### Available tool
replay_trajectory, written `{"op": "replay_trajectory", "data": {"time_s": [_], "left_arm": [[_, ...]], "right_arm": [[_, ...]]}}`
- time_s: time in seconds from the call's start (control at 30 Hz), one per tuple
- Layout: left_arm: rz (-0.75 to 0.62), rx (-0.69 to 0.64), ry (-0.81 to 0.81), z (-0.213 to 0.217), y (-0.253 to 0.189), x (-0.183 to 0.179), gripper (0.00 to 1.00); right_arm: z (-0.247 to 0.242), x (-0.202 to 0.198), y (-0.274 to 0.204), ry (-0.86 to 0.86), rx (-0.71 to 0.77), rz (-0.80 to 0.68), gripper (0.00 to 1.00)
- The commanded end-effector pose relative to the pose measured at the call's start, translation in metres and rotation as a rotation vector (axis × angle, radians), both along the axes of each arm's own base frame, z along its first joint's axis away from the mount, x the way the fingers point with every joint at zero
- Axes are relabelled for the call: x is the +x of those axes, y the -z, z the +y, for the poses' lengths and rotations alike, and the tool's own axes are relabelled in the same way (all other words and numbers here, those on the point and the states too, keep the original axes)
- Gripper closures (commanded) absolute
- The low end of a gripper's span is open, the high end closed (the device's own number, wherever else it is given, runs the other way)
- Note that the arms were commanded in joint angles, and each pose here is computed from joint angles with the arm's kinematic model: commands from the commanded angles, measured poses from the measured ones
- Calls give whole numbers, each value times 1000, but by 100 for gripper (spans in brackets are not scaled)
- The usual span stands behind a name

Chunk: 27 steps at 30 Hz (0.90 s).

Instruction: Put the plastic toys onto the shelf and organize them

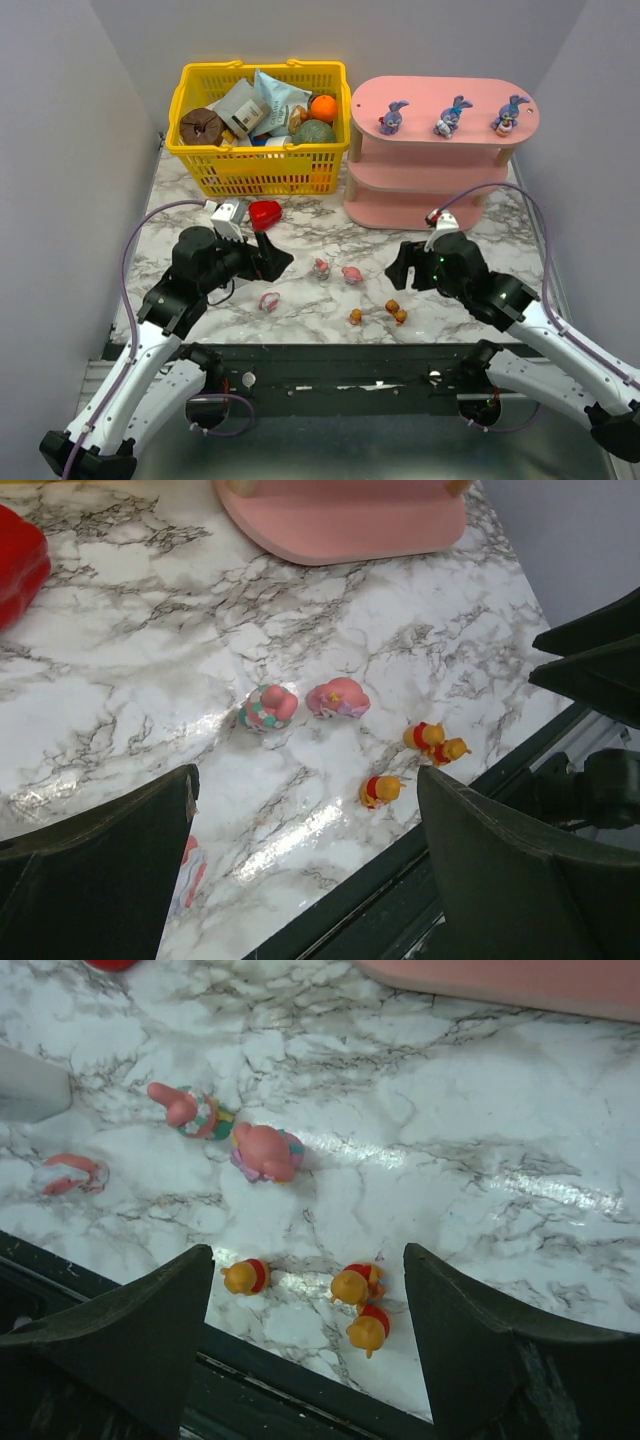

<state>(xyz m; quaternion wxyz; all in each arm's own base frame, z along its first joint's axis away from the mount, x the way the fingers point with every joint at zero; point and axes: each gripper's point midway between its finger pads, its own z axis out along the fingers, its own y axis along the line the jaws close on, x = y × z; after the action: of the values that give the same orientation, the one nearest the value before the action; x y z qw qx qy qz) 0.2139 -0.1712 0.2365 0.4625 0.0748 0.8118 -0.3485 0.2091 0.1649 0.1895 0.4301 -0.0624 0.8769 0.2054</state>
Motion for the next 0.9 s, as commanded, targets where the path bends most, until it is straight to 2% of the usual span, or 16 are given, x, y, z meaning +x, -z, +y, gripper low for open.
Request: {"op": "replay_trajectory", "data": {"time_s": [0.0,0.23,0.5,0.87], "left_arm": [[-19,33,-50,13,9,-6,1],[-10,43,-66,20,25,-14,1],[-26,50,-68,22,24,-14,1],[-43,38,-55,21,20,-17,1]], "right_arm": [[20,2,22,84,29,4,17],[34,-13,72,57,-78,43,19],[3,-32,108,259,-83,123,23],[-22,-63,142,352,-153,273,20]]}}
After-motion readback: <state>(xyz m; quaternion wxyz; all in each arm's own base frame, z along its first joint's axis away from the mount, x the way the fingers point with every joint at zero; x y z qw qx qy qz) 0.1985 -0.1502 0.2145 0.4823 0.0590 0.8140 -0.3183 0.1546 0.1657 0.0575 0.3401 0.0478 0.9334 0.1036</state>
